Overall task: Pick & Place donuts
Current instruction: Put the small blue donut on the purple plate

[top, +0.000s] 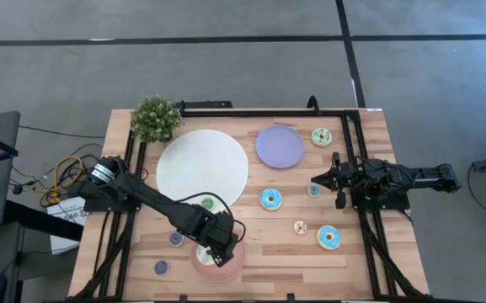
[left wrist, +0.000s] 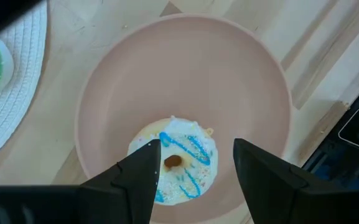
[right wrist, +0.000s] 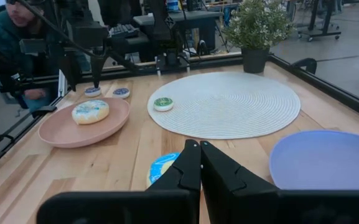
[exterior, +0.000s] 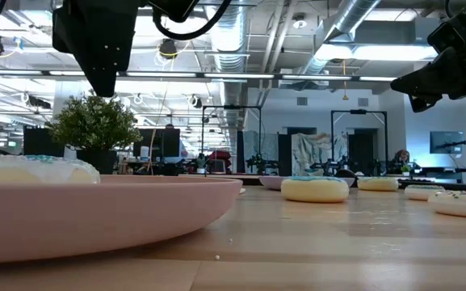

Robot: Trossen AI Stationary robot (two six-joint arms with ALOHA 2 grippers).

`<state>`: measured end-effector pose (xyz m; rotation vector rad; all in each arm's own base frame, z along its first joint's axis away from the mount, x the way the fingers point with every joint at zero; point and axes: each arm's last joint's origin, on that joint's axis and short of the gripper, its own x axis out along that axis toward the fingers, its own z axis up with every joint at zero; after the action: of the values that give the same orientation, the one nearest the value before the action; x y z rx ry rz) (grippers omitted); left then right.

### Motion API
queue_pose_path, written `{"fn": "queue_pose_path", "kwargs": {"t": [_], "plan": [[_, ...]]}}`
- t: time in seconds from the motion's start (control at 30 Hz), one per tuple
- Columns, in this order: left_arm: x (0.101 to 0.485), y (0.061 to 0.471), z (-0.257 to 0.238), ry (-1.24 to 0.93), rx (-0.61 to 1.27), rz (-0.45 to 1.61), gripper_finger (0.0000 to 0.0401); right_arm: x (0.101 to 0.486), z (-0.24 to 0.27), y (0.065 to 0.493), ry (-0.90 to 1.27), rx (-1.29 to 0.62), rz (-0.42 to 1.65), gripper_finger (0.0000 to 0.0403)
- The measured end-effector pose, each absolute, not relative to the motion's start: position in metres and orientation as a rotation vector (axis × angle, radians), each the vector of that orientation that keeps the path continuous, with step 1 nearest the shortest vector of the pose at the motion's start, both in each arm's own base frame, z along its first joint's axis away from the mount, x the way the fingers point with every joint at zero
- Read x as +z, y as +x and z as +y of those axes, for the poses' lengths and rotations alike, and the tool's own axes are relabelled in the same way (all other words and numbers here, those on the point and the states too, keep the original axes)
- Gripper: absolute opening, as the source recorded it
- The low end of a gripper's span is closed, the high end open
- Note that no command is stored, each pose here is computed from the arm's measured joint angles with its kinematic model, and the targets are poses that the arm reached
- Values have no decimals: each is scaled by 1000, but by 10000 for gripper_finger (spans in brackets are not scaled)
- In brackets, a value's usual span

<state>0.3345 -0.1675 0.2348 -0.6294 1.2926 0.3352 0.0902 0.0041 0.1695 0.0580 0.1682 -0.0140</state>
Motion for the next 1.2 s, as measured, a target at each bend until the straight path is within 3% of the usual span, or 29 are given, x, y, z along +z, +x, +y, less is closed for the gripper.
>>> {"fn": "queue_pose_path", "kwargs": {"t": [0.77, 0.93, 1.2], "plan": [[235, 343, -152, -563, 368, 1228, 181, 170, 4, 90, 58, -14, 168, 0], [236, 352, -134, -513, 335, 1212, 136, 170, 4, 90, 58, -14, 168, 0], [238, 369, -104, -264, 159, 1165, 9, 170, 4, 90, 58, -14, 168, 0]]}}
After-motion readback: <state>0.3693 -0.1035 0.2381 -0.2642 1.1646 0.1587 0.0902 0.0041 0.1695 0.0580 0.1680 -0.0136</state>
